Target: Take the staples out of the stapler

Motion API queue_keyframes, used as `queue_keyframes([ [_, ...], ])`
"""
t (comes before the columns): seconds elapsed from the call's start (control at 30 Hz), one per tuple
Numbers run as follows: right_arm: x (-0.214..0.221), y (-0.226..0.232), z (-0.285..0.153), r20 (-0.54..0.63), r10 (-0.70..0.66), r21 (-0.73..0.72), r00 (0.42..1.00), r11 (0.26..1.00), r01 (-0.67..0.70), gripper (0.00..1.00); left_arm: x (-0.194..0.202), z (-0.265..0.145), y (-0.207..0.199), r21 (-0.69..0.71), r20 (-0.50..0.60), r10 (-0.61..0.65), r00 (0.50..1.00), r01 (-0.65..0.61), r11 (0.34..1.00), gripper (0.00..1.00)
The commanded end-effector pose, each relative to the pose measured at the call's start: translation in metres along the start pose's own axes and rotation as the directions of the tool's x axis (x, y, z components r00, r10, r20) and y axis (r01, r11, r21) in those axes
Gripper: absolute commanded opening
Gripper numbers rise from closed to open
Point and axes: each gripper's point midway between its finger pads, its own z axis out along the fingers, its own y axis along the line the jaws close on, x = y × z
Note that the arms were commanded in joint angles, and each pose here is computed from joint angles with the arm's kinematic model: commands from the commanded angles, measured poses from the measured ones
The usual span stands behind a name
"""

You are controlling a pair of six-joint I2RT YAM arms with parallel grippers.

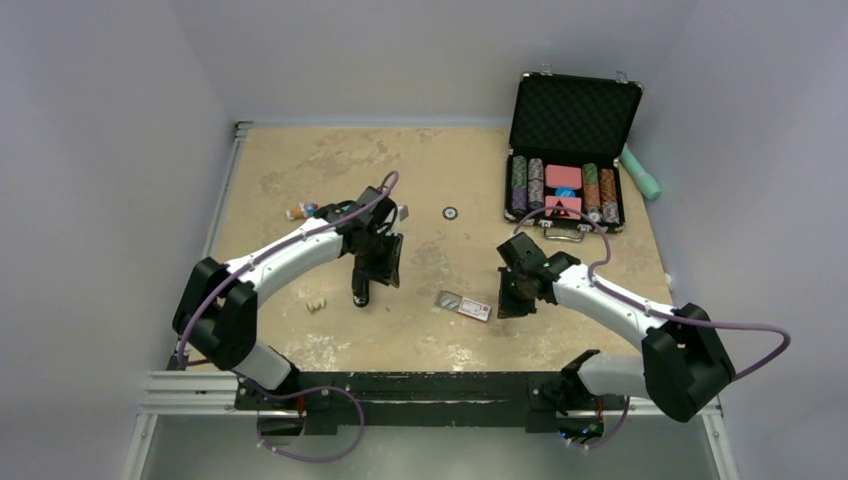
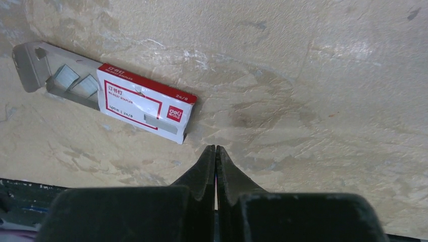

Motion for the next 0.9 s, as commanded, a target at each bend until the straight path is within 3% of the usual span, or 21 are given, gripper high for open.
queue_keyframes([
  [0.0,0.002,0.009,0.007,-0.006,0.051,-0.049,0.999,0.997,-0.051,0.00,-0.022,0.012,-0.019,0.051,0.019,0.059,0.998,-0.060,0.997,0.24],
  [0.07,0.001,0.009,0.009,-0.003,0.065,-0.046,0.998,0.997,-0.065,0.00,-0.021,0.022,-0.020,0.055,-0.004,0.062,0.998,-0.062,0.997,0.16],
  [0.3,-0.006,0.013,0.015,0.005,0.087,-0.040,0.996,0.995,-0.087,0.00,-0.013,0.050,-0.030,0.068,-0.072,0.076,0.995,-0.071,0.995,0.06],
  [0.87,-0.010,0.013,0.029,-0.014,0.077,0.001,0.997,0.997,-0.077,0.00,-0.007,0.084,-0.048,0.129,-0.136,0.026,0.990,-0.009,0.992,0.00],
])
